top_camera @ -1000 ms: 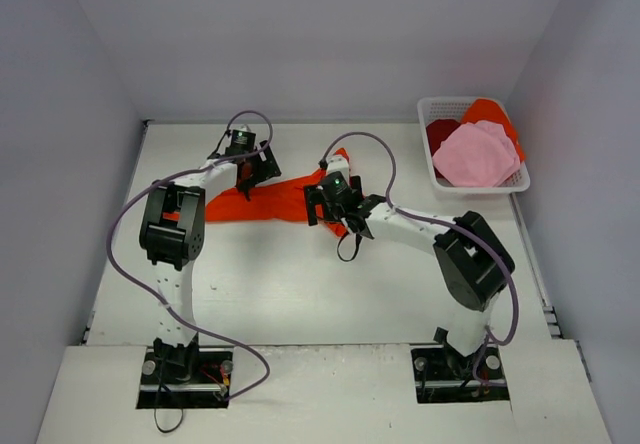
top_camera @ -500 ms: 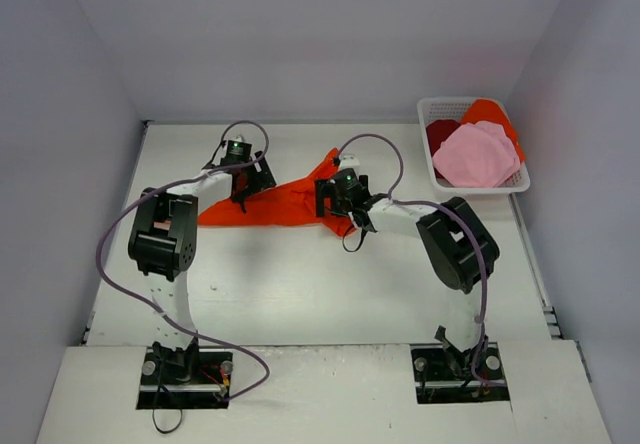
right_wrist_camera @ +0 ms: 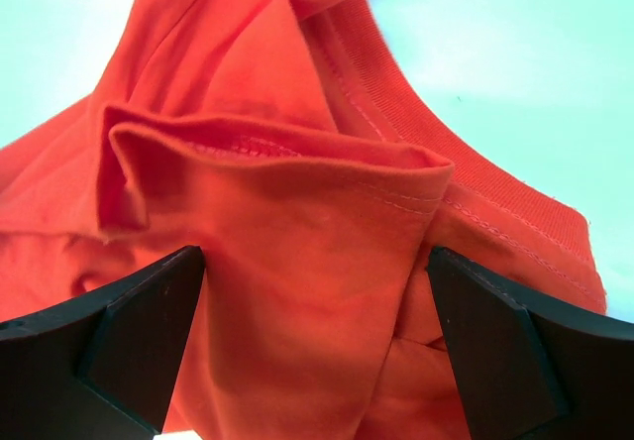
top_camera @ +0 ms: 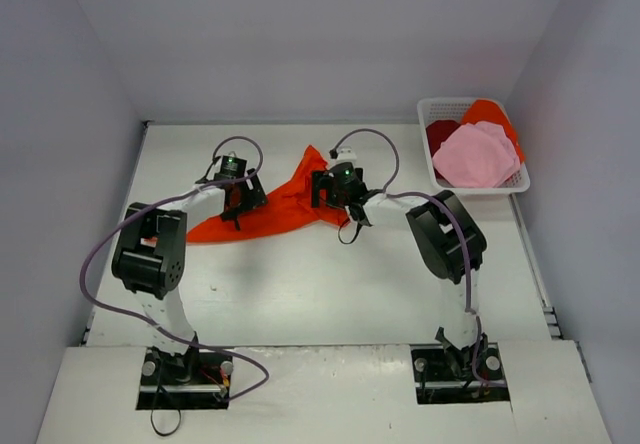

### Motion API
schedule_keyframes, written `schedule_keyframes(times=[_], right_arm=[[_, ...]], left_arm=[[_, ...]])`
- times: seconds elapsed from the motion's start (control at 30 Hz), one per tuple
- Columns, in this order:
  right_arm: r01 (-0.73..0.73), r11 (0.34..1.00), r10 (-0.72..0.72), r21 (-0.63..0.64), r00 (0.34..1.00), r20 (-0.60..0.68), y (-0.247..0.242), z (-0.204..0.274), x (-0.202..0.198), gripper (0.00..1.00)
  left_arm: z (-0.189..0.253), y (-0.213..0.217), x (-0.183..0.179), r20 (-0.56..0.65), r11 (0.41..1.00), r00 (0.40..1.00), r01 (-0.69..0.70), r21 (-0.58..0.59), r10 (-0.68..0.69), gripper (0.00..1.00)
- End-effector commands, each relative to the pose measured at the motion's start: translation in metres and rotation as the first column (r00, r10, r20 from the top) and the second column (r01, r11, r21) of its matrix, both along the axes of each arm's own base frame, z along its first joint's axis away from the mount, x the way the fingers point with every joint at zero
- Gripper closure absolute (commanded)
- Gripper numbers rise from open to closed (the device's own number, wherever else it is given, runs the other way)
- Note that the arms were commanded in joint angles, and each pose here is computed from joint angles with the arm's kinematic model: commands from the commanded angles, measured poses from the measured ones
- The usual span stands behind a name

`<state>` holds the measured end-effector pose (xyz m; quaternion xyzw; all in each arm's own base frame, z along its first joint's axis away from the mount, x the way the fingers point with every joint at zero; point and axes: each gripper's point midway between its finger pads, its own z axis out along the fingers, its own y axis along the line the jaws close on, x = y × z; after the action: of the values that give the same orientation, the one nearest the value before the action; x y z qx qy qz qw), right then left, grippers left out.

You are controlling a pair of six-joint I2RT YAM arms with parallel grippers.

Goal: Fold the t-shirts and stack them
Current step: Fold the tshirt

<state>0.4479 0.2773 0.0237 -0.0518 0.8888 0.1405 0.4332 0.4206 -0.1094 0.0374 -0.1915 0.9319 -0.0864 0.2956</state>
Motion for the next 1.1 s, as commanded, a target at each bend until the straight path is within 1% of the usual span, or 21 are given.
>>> schedule_keyframes(times=[0.0, 0.2, 0.43, 0.6, 0.77, 0.87, 0.9, 1.07], right_arm=[[-0.007, 1.000, 0.007, 0.018, 0.999, 0.034, 0.004, 0.012, 0.018, 0.07], [-0.011, 1.000, 0.010, 0.014, 0.999, 0.045, 0.004, 0.016, 0.035, 0.07], [-0.019, 1.000, 0.019, 0.011, 0.998, 0.059, 0.007, 0.017, 0.052, 0.07], [-0.028, 0.999, 0.027, 0.022, 0.998, 0.057, 0.012, 0.013, 0.060, 0.07], [-0.040, 0.999, 0.038, 0.033, 0.998, 0.057, 0.019, 0.010, 0.066, 0.08], [-0.044, 0.999, 0.042, 0.030, 0.997, 0.065, 0.021, 0.011, 0.069, 0.08], [-0.070, 0.997, 0.068, 0.039, 0.996, 0.061, 0.025, 0.012, 0.067, 0.08], [-0.071, 0.997, 0.070, 0.008, 0.995, 0.071, 0.019, 0.015, 0.067, 0.08]], left_arm=[[0.031, 0.005, 0.000, 0.073, 1.000, 0.997, -0.027, 0.014, 0.026, 0.23], [0.033, 0.013, -0.016, 0.069, 0.998, 0.996, -0.055, 0.032, 0.052, 0.23], [0.039, 0.016, -0.032, 0.074, 0.997, 0.994, -0.077, 0.016, 0.075, 0.23], [0.048, 0.021, -0.046, 0.090, 0.995, 0.992, -0.092, 0.024, 0.089, 0.23], [0.046, 0.026, -0.062, 0.084, 0.994, 0.991, -0.110, 0.026, 0.107, 0.23], [0.043, 0.030, -0.067, 0.080, 0.992, 0.990, -0.118, 0.042, 0.114, 0.23], [0.042, 0.030, -0.067, 0.078, 0.992, 0.991, -0.116, 0.045, 0.112, 0.23], [0.044, 0.037, -0.064, 0.079, 0.988, 0.989, -0.130, 0.086, 0.123, 0.23]])
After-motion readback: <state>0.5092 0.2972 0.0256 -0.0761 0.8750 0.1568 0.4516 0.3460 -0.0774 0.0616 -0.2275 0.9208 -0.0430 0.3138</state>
